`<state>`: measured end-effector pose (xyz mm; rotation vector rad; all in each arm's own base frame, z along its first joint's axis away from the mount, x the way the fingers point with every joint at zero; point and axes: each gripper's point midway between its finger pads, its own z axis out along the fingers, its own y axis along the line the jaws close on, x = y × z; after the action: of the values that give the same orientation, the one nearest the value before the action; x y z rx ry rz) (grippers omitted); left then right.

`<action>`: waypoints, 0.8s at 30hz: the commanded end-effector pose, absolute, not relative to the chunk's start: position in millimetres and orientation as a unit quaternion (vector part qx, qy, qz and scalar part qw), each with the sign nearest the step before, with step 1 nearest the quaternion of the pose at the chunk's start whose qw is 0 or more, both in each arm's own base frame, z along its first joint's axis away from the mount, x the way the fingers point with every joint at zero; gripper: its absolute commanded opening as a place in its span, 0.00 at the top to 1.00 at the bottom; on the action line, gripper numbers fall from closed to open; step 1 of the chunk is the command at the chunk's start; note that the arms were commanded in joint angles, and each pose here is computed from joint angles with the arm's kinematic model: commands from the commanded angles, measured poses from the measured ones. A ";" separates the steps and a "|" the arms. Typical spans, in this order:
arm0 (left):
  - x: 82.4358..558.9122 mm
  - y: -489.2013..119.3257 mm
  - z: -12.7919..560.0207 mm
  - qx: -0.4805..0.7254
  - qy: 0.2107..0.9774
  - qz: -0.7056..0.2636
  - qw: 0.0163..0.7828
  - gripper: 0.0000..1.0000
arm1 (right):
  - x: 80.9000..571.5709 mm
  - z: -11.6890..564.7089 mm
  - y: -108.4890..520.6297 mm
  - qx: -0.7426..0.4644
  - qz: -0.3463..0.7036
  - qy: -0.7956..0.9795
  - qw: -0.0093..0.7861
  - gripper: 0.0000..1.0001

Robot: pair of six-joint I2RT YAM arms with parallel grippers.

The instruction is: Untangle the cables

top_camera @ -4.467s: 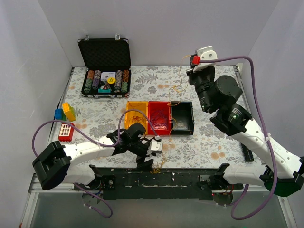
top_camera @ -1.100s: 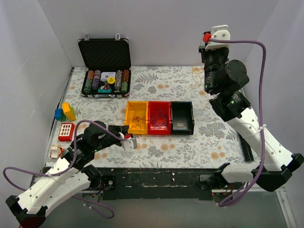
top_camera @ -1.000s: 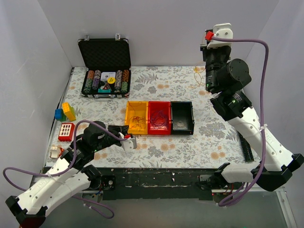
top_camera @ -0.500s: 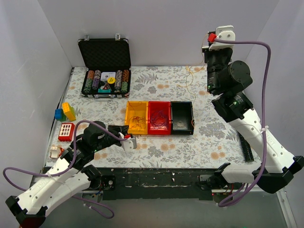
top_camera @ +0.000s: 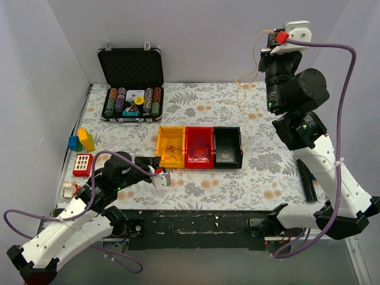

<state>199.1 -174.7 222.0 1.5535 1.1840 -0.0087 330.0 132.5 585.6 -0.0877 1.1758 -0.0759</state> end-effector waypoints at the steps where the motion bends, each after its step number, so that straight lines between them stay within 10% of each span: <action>1: 201.3 -174.0 233.4 0.653 0.494 0.005 0.574 1.00 | 305.8 639.4 116.9 -0.007 0.002 0.500 0.866 0.99; 11: 202.1 -174.9 237.3 0.651 0.491 0.006 0.579 1.00 | 300.8 641.7 121.2 -0.014 0.023 0.492 0.870 0.99; 24: 202.4 -173.5 245.5 0.645 0.486 0.011 0.589 1.00 | 337.2 495.7 145.1 -0.035 0.006 0.602 0.798 0.99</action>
<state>200.9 -174.0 227.4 1.5371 1.1701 0.0067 336.6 151.2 533.2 -0.1405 1.2349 -0.0088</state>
